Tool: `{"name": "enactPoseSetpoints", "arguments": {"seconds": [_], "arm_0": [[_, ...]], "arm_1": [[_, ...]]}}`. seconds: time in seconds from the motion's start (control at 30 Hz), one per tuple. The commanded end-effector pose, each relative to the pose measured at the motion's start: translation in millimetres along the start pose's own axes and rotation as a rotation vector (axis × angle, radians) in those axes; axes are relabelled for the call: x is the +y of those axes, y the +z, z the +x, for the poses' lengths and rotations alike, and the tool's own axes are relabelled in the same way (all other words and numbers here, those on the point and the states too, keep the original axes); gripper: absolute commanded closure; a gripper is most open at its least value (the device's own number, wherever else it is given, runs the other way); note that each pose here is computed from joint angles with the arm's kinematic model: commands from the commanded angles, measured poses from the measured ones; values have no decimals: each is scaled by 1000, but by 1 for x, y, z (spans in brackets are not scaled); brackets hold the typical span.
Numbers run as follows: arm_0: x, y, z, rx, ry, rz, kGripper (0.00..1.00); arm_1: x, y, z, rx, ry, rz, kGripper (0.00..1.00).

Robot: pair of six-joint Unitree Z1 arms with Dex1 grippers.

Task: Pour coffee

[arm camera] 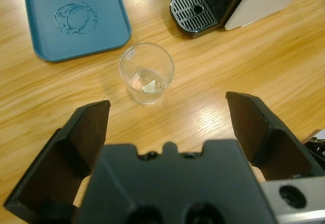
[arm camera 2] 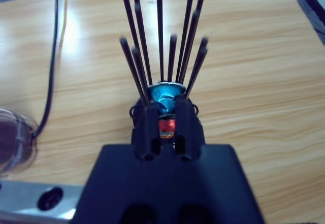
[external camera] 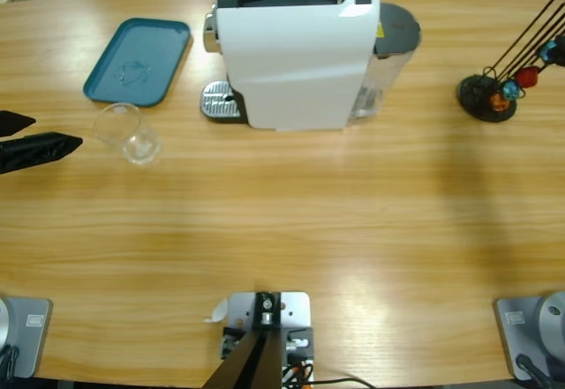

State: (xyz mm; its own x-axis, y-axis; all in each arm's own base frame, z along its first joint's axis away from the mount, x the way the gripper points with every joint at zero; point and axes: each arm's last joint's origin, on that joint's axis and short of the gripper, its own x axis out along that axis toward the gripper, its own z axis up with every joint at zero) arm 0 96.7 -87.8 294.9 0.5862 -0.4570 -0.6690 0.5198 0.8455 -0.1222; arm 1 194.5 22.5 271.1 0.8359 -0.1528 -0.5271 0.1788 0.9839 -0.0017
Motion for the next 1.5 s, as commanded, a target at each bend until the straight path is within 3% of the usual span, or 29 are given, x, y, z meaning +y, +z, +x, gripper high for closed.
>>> {"name": "enactPoseSetpoints", "arguments": {"seconds": [0.03,0.47,0.67,0.87,1.1,1.3,1.5], "arm_0": [[0,-11,2,19,-19,6,9],[1,-12,2,15,-17,6,11],[0,-11,3,11,-22,7,0],[0,-11,2,8,-28,6,0],[0,-13,0,-3,-34,6,0],[1,-16,-3,-18,-44,5,0],[1,-16,-3,-16,-43,5,0]], "arm_1": [[-5,22,-25,-51,-10,18,1000],[-1,69,-68,-140,50,-67,1000],[68,74,-100,-200,428,-559,1000],[114,63,-133,-130,715,-972,1000],[174,57,-133,-76,929,-1161,1000],[235,62,-110,-100,970,-1233,1000],[274,70,-96,-140,977,-1285,1000]]}}
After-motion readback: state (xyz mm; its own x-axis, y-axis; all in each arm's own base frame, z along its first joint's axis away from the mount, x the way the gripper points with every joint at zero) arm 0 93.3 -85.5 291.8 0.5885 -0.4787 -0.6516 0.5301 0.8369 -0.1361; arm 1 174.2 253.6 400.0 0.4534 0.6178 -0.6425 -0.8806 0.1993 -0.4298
